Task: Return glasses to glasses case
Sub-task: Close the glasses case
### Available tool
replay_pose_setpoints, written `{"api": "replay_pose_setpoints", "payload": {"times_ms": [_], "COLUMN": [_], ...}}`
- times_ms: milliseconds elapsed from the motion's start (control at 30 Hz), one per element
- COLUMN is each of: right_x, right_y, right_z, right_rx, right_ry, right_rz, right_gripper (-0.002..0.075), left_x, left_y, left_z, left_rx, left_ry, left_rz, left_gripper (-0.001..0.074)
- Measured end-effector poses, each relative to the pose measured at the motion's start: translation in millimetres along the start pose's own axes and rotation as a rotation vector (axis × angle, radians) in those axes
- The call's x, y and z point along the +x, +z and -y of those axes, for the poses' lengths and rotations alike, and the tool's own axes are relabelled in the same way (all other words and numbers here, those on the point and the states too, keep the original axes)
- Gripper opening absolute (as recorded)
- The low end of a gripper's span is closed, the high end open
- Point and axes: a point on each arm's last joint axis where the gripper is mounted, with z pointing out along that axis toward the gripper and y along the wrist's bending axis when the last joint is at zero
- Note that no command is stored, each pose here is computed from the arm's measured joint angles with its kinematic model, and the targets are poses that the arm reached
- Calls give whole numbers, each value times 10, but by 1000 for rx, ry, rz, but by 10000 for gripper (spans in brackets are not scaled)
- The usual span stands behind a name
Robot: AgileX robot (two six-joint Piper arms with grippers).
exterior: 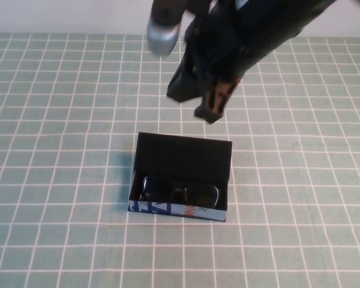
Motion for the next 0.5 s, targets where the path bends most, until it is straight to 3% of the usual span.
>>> {"api": "replay_pose_setpoints", "payload": {"times_ms": [167,300,400,500], "right_x": [-64,-38,37,120], "right_y": [-448,-646,-726,-786], "right_z": [-120,-46,65,168], "right_rx": [79,252,411,556], "right_ry": [72,212,316,387], "right_rz": [72,79,38,-16], "right_gripper": [-11,-11,-11,-11], "left_x": [-312,-839,-1244,-1552], "left_y": [-1,-2,-49,-18], "left_z": [66,178,202,154], "left_rx": [58,72,5,-118], "left_ry": [-94,51,156,189], "left_rz": [198,225,183,28], "left_gripper": [2,1,1,1]}}
